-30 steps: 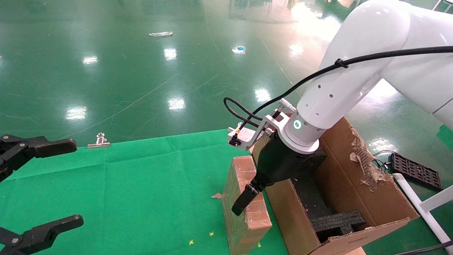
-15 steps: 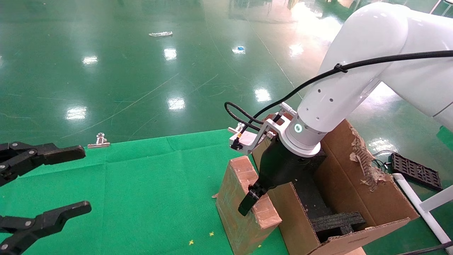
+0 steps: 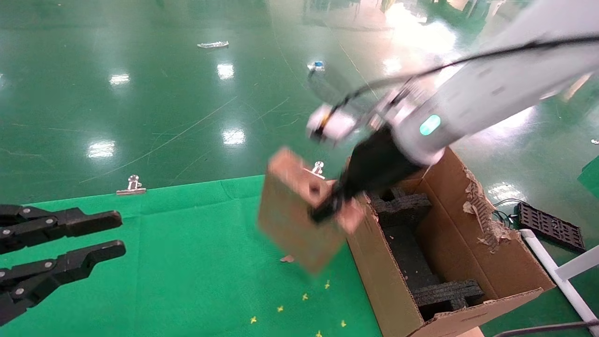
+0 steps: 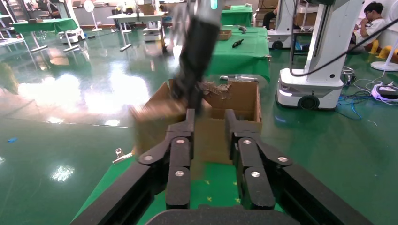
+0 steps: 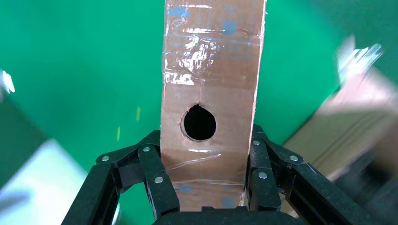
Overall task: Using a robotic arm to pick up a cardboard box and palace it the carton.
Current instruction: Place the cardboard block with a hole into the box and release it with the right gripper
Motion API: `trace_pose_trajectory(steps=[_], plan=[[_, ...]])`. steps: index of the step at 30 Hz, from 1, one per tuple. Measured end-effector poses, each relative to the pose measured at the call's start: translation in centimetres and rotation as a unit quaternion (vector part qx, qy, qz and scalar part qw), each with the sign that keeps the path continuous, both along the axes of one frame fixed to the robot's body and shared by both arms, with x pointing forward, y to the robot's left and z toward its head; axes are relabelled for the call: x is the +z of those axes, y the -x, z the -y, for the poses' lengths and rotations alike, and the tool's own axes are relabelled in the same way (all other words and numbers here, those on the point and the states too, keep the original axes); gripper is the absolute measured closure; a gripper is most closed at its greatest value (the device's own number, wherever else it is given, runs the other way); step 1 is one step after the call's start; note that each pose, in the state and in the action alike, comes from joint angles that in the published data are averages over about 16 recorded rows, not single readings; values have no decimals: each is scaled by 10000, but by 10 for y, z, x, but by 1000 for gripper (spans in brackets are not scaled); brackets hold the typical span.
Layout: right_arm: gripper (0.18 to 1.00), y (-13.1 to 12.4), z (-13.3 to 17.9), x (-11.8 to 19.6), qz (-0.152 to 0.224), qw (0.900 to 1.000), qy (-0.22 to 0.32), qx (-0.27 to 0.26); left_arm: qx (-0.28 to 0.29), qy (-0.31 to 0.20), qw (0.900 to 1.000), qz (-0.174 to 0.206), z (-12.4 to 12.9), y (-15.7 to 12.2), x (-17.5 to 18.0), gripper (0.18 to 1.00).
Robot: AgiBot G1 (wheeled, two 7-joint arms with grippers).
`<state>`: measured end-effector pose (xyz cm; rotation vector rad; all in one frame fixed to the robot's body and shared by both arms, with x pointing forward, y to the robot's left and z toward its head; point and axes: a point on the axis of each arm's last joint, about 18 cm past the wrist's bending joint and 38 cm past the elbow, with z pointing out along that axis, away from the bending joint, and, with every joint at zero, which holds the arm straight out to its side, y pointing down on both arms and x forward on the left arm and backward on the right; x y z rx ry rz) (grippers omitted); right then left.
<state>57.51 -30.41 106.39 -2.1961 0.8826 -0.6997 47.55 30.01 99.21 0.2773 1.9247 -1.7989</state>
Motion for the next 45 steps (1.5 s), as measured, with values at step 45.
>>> trace_pose_trajectory(steps=[45], plan=[[858,14,252,-67,-1277,9199,-460,-3678,0,0,10000,0,0,0,0,885]])
